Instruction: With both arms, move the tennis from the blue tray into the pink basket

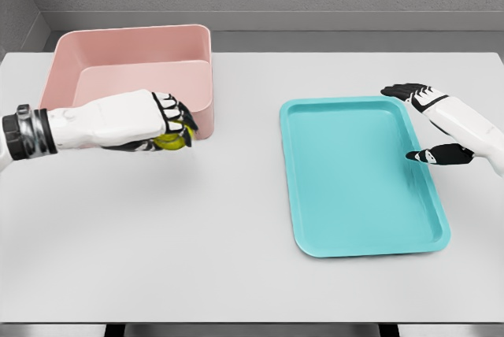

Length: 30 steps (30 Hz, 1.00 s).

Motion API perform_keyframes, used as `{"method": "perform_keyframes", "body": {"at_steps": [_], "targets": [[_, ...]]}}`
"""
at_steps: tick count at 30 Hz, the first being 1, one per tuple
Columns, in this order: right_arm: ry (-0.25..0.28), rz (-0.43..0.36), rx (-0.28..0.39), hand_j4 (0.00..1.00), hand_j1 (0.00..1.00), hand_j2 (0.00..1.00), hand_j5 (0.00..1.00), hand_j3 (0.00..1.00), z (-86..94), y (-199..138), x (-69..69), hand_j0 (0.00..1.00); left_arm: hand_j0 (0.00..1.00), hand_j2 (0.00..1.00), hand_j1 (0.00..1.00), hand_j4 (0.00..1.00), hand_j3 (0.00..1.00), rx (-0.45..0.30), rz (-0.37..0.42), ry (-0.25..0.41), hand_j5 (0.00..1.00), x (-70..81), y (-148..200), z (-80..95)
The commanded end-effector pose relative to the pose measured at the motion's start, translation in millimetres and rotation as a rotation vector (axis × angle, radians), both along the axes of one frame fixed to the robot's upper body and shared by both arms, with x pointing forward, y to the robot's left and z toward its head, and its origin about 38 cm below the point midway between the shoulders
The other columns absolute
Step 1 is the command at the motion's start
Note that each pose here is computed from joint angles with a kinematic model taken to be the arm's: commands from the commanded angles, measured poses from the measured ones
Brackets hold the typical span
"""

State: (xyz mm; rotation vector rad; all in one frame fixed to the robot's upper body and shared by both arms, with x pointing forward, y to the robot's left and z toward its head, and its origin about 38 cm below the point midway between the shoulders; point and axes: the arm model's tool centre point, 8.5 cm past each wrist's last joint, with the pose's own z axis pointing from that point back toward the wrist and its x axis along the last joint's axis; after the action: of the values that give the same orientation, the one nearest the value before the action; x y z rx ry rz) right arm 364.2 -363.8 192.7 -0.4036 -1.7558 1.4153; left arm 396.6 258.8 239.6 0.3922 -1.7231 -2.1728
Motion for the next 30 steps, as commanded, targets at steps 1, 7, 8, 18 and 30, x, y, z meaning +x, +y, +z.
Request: {"method": "perform_keyframes", "body": {"at_steps": [1, 7, 8, 18, 30], "targets": [[0.000, -0.001, 0.008, 1.00, 1.00, 1.00, 1.00, 1.00, 0.7, 0, 0.0, 1.00, 0.57, 0.57, 0.57, 0.57, 0.57, -0.011, 0.031, 0.006, 0.57, 6.1, 8, 0.8], [0.000, -0.001, 0.008, 1.00, 1.00, 1.00, 1.00, 1.00, 0.7, 0, 0.0, 1.00, 0.57, 0.57, 0.57, 0.57, 0.57, -0.015, 0.112, -0.005, 0.57, 26.2, 28, 7.0], [0.001, -0.001, 0.008, 1.00, 1.00, 1.00, 1.00, 1.00, 0.3, -1, 0.1, 1.00, 0.57, 0.57, 0.57, 0.57, 0.57, -0.015, 0.124, -0.006, 0.57, 29.0, 31, 7.5], [0.001, -0.001, 0.008, 1.00, 1.00, 1.00, 1.00, 1.00, 0.3, -1, 0.1, 1.00, 0.57, 0.57, 0.57, 0.57, 0.57, -0.049, 0.268, -0.012, 0.57, 62.6, 66, 14.7], [0.012, -0.011, 0.011, 1.00, 1.00, 1.00, 1.00, 1.00, -2.8, -4, 0.8, 1.00, 1.00, 1.00, 1.00, 1.00, 1.00, -0.095, 0.343, 0.006, 1.00, 90.1, 72, 10.1]]}}
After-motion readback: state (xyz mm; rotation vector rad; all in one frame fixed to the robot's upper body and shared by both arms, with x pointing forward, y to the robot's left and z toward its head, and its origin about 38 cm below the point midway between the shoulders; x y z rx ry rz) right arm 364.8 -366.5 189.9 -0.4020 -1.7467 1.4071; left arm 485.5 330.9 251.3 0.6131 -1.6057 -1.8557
